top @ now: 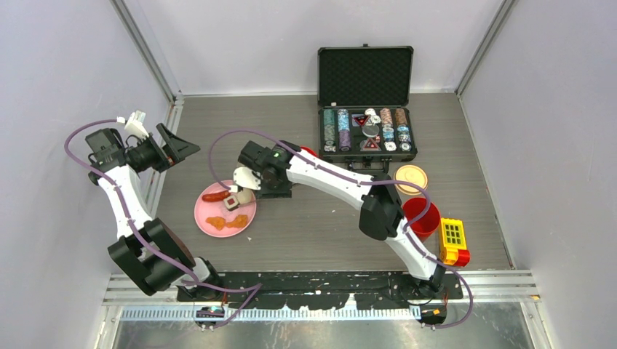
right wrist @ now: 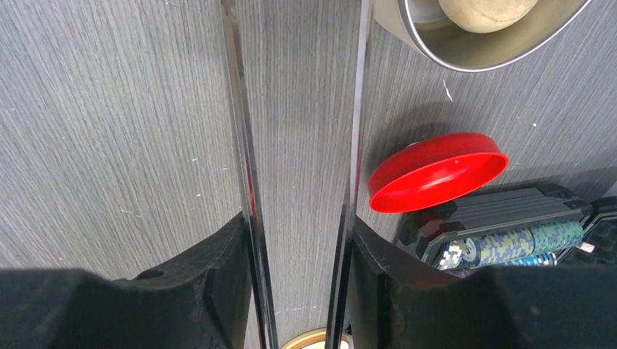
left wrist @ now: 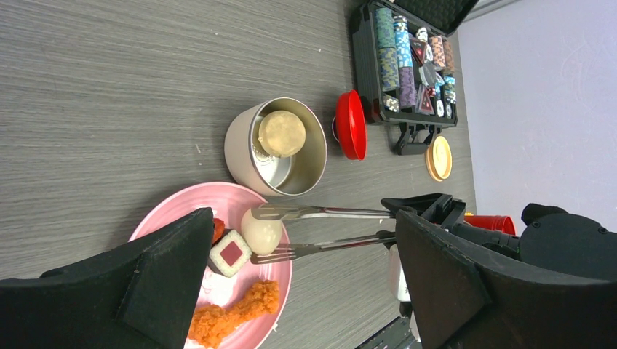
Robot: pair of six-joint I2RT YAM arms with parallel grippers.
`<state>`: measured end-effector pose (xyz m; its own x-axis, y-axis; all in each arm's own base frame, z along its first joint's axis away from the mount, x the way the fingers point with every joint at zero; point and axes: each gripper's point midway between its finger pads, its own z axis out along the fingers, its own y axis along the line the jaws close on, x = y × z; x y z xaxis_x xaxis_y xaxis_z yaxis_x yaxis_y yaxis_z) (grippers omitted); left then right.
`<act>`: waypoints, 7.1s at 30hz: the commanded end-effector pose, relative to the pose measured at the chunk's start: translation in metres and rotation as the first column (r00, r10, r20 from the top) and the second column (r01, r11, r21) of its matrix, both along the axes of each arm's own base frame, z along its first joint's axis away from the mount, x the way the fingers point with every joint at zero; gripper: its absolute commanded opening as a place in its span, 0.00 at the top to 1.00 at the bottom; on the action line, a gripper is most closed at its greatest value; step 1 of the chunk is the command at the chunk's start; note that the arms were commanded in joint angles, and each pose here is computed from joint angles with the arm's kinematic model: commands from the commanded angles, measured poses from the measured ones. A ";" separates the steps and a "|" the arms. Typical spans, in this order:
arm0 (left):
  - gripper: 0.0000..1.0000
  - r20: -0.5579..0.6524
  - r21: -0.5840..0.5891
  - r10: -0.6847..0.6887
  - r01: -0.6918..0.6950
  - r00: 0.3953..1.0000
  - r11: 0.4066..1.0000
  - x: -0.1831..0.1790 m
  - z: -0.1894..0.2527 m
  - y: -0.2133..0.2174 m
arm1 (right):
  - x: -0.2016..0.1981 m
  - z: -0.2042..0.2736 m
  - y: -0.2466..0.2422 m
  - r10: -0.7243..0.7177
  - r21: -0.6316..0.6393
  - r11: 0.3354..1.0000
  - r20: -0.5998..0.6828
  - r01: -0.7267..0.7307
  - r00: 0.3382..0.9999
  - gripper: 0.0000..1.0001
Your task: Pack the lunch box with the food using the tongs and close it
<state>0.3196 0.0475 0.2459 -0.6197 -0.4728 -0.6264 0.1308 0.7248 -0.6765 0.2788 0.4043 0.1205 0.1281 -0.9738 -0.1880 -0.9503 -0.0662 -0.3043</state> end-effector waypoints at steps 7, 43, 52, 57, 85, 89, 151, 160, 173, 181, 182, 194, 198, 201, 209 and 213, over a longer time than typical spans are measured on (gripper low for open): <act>0.04 0.108 0.076 -0.047 0.039 0.993 0.996 -0.003 0.021 -0.003 | -0.016 0.065 -0.002 -0.014 0.151 0.988 0.004 0.013 1.000 0.60; 0.06 0.039 0.345 -0.343 0.310 0.938 0.886 0.002 0.017 -0.123 | -0.098 0.198 -0.258 -0.310 0.553 0.770 -0.113 0.319 0.944 0.69; 0.06 0.007 0.359 -0.406 0.377 0.914 0.854 0.002 0.010 -0.146 | -0.172 0.171 -0.332 -0.427 0.552 0.738 -0.066 0.389 0.902 0.71; 0.06 0.003 0.363 -0.433 0.403 0.901 0.840 -0.004 0.010 -0.159 | -0.196 0.144 -0.356 -0.535 0.529 0.704 -0.045 0.475 0.844 0.72; 0.06 0.077 0.358 -0.476 0.421 0.876 0.833 -0.018 0.041 -0.175 | -0.262 0.139 -0.441 -0.918 0.430 0.396 0.150 0.811 0.368 0.79; 0.06 0.072 0.361 -0.477 0.423 0.876 0.831 -0.018 0.036 -0.175 | -0.260 0.134 -0.439 -0.915 0.422 0.399 0.133 0.814 0.380 0.79; 0.06 0.060 0.361 -0.470 0.420 0.881 0.833 -0.011 0.033 -0.174 | -0.244 0.119 -0.390 -0.827 0.489 0.461 -0.064 0.740 0.558 0.45; 0.06 0.001 0.342 -0.452 0.424 0.892 0.838 -0.004 0.022 -0.172 | -0.145 0.159 -0.368 -0.726 0.507 0.487 -0.219 0.712 0.652 0.49; 0.05 -0.037 0.295 -0.302 0.299 0.953 0.908 0.016 0.018 -0.136 | -0.043 0.172 -0.294 -0.568 0.496 0.642 -0.206 0.585 0.797 0.50; 0.06 -0.067 0.247 -0.112 0.125 0.992 0.961 0.029 0.014 -0.089 | -0.011 0.153 -0.181 -0.437 0.470 0.745 -0.191 0.473 0.879 0.55; 0.05 -0.064 0.246 -0.088 0.102 0.994 0.964 0.030 0.015 -0.083 | -0.011 0.149 -0.164 -0.420 0.470 0.752 -0.200 0.462 0.886 0.56; 0.04 -0.079 0.328 0.190 -0.154 0.979 0.932 0.038 0.015 -0.039 | -0.038 0.112 -0.026 -0.424 0.467 0.679 -0.381 0.567 0.822 0.59; 0.03 -0.087 0.327 0.240 -0.199 0.967 0.924 0.039 0.016 -0.030 | -0.048 0.101 0.001 -0.469 0.470 0.632 -0.401 0.616 0.787 0.59; 0.03 -0.094 0.328 0.305 -0.259 0.948 0.908 0.039 0.017 -0.019 | -0.049 0.090 0.014 -0.515 0.465 0.599 -0.399 0.651 0.759 0.59; 0.02 -0.099 0.349 0.390 -0.334 0.916 0.875 0.036 0.017 -0.005 | -0.056 0.065 0.044 -0.564 0.417 0.572 -0.424 0.706 0.708 0.58; 0.02 -0.092 0.346 0.386 -0.334 0.918 0.877 0.036 0.017 -0.006 | -0.063 0.050 0.051 -0.574 0.369 0.567 -0.464 0.736 0.674 0.56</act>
<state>0.3540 0.0360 0.2412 -0.6086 -0.4750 -0.6356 -0.2738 0.8775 -0.3937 0.2130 0.4399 0.1506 -0.6049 -0.5956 -0.5285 -0.7462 0.6557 0.1151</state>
